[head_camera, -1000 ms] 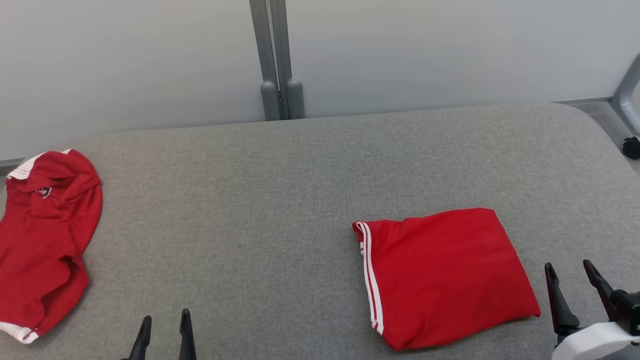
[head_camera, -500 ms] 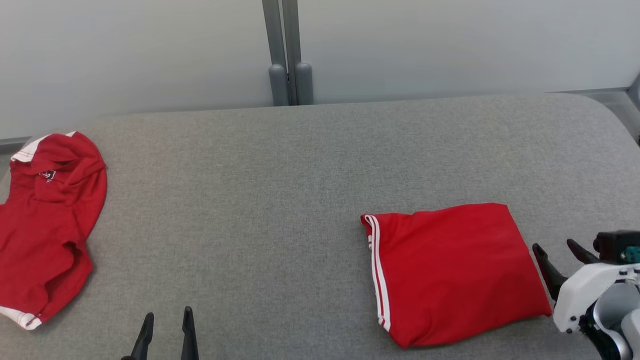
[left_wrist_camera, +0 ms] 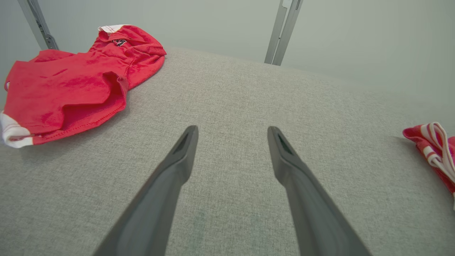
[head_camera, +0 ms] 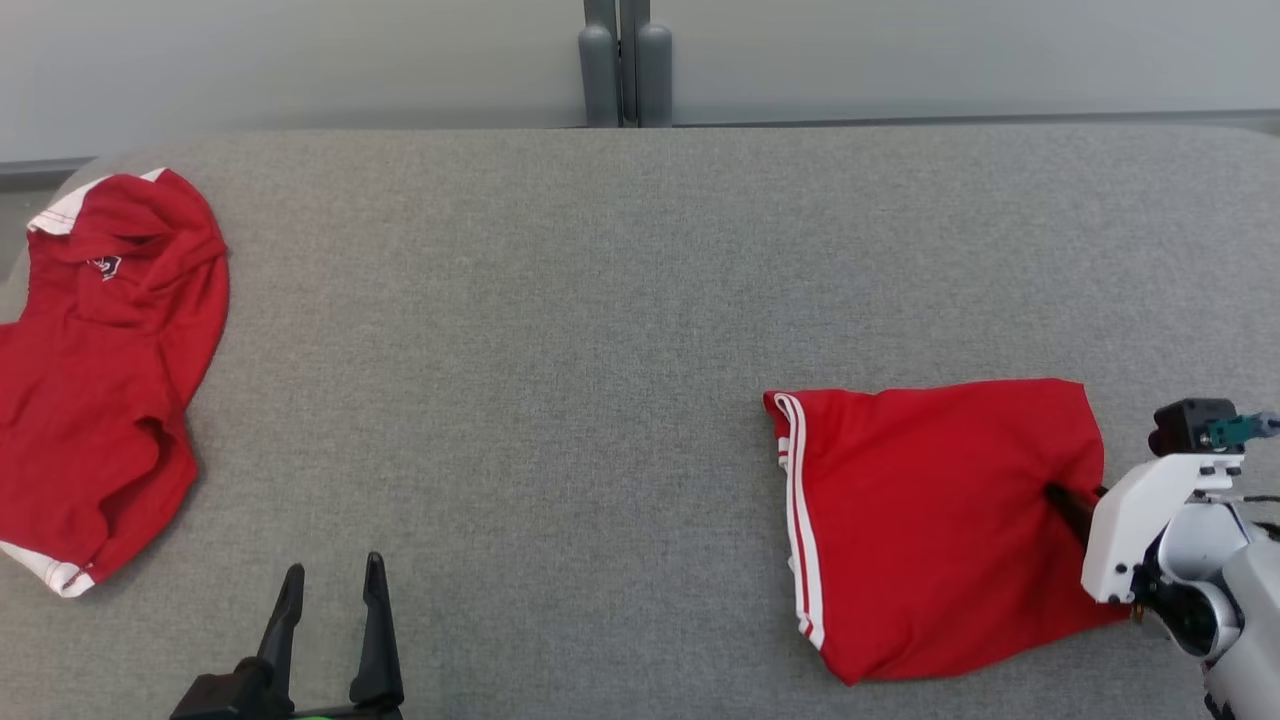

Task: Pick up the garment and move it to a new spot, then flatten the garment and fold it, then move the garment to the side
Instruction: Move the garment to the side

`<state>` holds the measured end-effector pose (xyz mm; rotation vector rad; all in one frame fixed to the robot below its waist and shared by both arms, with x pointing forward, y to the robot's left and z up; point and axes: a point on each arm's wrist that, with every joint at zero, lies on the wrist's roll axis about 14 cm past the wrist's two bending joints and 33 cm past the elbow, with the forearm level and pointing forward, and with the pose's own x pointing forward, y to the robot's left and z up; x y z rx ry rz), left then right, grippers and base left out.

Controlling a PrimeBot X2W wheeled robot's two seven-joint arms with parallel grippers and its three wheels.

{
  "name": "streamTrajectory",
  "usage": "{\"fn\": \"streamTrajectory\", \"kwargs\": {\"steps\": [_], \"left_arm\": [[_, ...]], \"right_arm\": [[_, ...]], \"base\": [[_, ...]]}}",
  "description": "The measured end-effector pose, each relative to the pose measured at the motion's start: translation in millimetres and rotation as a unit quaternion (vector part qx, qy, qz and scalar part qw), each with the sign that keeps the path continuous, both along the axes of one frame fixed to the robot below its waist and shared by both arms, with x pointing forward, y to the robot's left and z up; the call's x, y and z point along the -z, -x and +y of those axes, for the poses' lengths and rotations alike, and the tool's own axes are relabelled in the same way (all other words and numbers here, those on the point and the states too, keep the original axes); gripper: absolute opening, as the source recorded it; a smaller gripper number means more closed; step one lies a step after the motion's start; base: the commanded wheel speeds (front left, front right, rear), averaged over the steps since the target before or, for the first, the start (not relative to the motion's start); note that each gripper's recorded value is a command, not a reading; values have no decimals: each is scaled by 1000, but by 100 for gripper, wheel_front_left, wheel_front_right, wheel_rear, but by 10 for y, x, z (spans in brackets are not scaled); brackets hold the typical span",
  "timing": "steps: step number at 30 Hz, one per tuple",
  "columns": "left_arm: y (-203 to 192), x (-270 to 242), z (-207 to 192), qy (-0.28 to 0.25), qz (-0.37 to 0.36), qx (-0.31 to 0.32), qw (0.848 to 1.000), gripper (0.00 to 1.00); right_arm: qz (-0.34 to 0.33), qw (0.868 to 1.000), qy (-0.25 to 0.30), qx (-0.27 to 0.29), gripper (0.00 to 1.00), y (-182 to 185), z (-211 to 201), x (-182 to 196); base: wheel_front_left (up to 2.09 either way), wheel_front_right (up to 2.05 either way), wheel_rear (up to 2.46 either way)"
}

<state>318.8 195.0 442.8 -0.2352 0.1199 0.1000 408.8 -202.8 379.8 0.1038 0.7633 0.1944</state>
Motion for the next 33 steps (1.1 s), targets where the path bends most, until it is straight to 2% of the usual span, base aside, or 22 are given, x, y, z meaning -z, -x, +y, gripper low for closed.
{"fn": "streamTrajectory", "kwargs": {"steps": [2,4,8,13,18,23,24,25,29,33], "left_arm": [[-67,-5,9,2,-1,-1,1000,100],[-143,-5,2,1,-2,1,1000,100],[-397,-20,-76,-2,-10,22,1000,100],[-774,20,-227,-5,-18,53,998,100],[-1036,172,-399,-1,-12,81,997,100],[-1132,483,-504,2,21,99,995,100],[-1139,543,-515,2,28,101,995,100],[-1146,587,-524,3,32,102,994,100],[-1183,720,-580,8,45,109,993,100],[-1174,698,-568,12,44,104,994,100]], "right_arm": [[-13,1000,-16,3,0,-145,18,-75],[-48,999,-9,11,0,-371,-96,-237],[-116,991,49,46,0,-881,-646,-653],[-160,975,124,91,0,-1269,-1291,-902],[-153,962,165,156,0,-1356,-1907,-829],[-122,951,190,210,0,-1261,-2332,-528],[-118,949,194,219,42,-1240,-2383,-469],[-113,947,202,223,100,-1218,-2428,-428],[-135,937,246,209,100,-1215,-2499,-448],[-235,921,254,178,100,-1395,-2268,-781]], "base": [[0,0,0],[0,0,0],[0,0,0],[0,0,0],[0,0,0],[0,0,0],[0,0,0],[0,0,0],[0,0,0],[0,0,0]]}}
